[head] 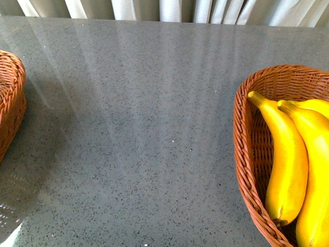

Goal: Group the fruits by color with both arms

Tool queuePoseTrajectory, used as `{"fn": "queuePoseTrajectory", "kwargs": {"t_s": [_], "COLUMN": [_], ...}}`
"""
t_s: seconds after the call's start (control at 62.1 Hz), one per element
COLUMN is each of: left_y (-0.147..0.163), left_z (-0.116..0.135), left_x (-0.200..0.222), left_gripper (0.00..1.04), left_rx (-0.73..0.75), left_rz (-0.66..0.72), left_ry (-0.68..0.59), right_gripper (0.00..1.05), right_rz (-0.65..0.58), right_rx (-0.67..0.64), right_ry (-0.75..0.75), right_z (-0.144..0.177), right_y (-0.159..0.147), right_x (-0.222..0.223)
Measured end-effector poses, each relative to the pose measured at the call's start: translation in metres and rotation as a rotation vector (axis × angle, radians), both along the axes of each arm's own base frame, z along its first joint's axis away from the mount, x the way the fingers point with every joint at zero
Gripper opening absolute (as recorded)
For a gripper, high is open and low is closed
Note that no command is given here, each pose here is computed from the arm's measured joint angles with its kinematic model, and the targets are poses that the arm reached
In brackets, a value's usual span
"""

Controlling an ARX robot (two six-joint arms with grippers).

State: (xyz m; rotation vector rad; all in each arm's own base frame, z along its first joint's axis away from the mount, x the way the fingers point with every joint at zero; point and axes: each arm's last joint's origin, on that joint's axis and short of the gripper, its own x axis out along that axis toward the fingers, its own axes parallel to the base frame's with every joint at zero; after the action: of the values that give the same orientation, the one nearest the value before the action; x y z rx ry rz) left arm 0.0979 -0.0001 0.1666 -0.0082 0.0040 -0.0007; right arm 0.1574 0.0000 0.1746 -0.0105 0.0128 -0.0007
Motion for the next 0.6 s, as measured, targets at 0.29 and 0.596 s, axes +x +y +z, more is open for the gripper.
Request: {"fn": "queuePoseTrajectory", "kwargs": {"t_s": [0.29,0.596], "left_y": [0.000,0.000], "left_z": [0.000,0.000], "left_x": [0.000,0.000], "left_gripper": [0.96,0.96], "left_rx": [0.000,0.000], "left_rz": [0.000,0.000], "left_ry": [0.000,0.000], "right_gripper": [0.02,0.02], "right_rz": [0.002,0.000], "right_rx": [0.001,0.001], "right_ry": [-0.006,-0.024], "right_z": [-0.009,-0.004], "right_y": [0.000,0.000], "right_x": [-0.015,-0.028]}}
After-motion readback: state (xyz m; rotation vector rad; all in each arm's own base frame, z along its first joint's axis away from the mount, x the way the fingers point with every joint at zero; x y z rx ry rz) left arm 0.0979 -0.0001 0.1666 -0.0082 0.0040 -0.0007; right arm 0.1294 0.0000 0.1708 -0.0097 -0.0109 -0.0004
